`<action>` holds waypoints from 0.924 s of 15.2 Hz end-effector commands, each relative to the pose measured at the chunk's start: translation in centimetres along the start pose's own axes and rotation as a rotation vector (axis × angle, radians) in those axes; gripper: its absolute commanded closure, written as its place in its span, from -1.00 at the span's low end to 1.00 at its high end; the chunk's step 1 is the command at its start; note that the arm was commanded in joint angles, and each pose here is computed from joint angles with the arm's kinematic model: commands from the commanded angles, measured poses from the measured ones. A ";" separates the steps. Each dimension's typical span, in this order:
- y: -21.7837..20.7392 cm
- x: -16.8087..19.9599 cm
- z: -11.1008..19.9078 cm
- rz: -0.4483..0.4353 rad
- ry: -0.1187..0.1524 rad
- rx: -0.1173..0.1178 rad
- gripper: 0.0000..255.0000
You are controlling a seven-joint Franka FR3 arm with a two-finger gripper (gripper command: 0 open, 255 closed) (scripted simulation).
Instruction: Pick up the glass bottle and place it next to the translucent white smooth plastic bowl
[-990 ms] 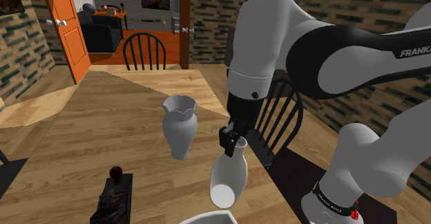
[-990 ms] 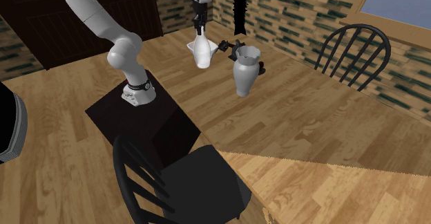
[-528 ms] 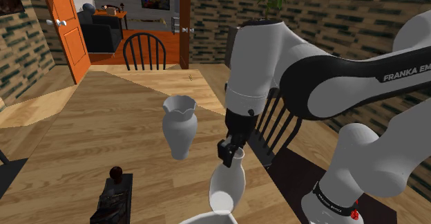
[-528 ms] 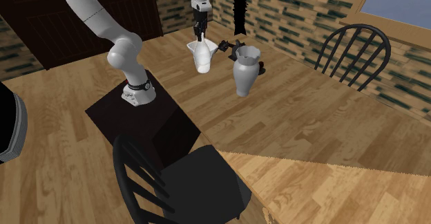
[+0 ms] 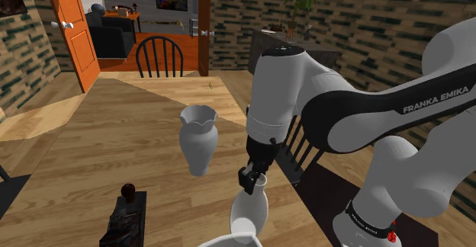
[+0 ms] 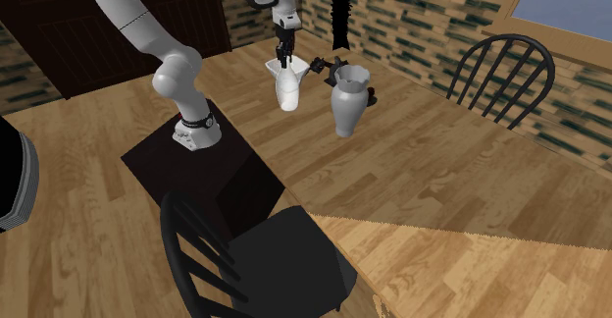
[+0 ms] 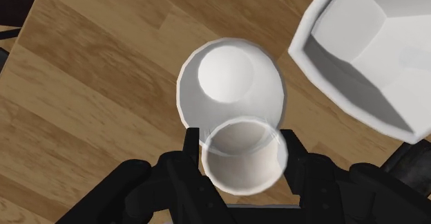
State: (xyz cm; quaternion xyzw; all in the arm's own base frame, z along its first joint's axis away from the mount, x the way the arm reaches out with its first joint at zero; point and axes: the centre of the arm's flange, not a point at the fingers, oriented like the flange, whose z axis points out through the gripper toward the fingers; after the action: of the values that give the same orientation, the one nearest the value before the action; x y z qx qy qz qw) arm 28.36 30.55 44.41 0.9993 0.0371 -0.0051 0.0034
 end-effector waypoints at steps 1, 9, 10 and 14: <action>-0.1 0.1 0.3 0.000 0.001 0.001 1.00; -0.1 0.1 0.3 0.000 0.001 0.001 -1.00; -0.1 0.1 0.3 0.000 0.001 0.001 -1.00; -0.1 0.1 -1.0 0.000 0.001 0.001 -1.00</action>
State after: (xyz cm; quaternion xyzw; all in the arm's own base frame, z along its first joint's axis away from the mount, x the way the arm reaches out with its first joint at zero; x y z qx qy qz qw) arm 28.53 30.72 44.83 0.9993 0.0372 -0.0043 0.0028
